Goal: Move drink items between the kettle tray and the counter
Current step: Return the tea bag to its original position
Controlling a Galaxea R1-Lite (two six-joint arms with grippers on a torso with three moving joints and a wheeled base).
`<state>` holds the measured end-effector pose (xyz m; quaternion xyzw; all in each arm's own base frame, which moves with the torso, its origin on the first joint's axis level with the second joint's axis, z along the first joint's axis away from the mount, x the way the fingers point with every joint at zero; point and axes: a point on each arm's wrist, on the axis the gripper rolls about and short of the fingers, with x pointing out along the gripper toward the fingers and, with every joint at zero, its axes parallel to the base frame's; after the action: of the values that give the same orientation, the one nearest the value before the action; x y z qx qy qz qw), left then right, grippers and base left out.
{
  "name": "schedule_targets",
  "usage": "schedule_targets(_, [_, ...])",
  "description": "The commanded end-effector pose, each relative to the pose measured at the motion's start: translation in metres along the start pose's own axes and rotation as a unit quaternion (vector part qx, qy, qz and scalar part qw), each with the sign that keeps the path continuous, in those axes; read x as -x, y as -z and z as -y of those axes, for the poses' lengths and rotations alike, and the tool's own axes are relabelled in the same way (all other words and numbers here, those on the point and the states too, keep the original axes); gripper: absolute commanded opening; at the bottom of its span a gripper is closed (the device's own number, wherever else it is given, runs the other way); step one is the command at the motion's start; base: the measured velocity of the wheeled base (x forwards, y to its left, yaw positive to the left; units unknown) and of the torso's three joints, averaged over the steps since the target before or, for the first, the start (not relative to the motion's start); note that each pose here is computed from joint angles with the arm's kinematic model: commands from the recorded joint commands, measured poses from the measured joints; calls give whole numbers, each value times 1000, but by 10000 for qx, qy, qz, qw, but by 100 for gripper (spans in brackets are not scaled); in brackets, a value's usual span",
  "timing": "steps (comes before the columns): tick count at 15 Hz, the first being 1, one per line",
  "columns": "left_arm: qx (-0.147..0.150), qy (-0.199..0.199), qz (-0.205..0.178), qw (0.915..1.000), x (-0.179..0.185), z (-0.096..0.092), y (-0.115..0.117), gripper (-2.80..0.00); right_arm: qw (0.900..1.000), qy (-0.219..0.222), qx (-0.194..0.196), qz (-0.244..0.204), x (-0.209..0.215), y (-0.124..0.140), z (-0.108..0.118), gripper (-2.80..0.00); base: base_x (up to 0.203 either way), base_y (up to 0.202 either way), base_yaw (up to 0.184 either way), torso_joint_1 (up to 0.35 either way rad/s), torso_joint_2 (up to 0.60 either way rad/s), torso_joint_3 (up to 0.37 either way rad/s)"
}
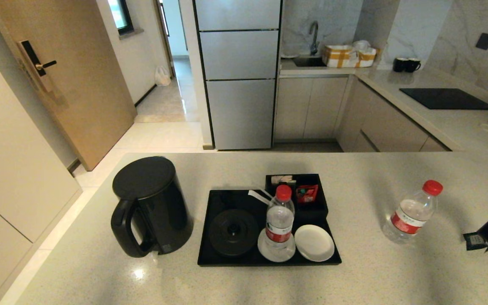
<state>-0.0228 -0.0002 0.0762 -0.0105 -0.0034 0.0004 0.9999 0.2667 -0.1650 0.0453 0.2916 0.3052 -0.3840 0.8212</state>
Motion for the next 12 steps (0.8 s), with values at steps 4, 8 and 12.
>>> schedule_targets(4, [2,-4,-11,10000,0,0,0,-280,9985,-390,9,387,57,-27,-16,-280,0,0,0,0,0,0])
schedule_targets(8, [2,-4,-11,10000,0,0,0,-280,9970,-604,73,481,90,-36,-25,-280,0,0,0,0,0,0])
schedule_targets(12, [2,-3,-7,10000,0,0,0,-280,9899,-1221,235,684,148,-48,-41,-280,0,0,0,0,0,0])
